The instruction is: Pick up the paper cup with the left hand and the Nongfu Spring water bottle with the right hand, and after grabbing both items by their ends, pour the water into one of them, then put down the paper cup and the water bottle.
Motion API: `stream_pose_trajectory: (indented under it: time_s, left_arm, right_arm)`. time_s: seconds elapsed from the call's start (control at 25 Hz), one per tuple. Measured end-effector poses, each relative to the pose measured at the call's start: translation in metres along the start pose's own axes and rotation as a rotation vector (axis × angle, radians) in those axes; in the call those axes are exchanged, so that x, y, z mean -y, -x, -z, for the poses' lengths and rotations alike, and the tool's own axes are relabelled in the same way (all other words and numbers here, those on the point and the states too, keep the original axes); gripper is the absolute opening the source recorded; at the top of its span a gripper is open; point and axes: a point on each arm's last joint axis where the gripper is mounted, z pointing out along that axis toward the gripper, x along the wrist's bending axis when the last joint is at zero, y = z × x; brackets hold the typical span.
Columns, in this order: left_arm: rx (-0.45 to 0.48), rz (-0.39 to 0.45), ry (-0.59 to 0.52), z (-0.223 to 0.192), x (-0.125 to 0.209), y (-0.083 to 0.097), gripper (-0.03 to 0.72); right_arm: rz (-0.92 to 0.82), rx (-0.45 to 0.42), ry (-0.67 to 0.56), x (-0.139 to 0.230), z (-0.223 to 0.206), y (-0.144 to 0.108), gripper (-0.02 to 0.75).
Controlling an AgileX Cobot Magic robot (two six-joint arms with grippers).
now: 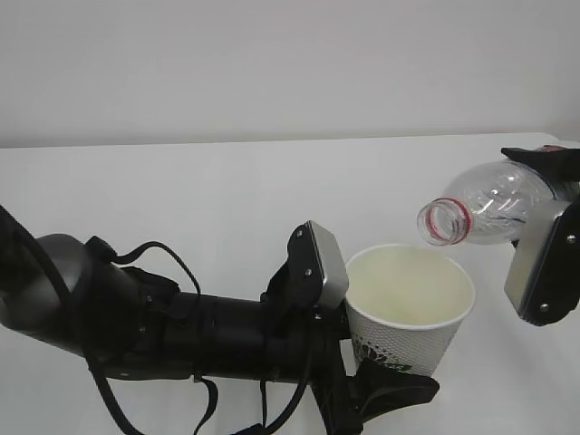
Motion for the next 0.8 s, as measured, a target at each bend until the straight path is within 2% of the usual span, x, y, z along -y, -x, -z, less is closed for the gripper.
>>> stream_pose_trajectory:
  time_s: [0.8]
  left_arm:
    - [0.000,0.000,0.000,0.0000,0.0000,0.0000,0.517]
  right_arm:
    - [0.059,0.033,0.009,-0.0009,0.0001,0.0030,0.445]
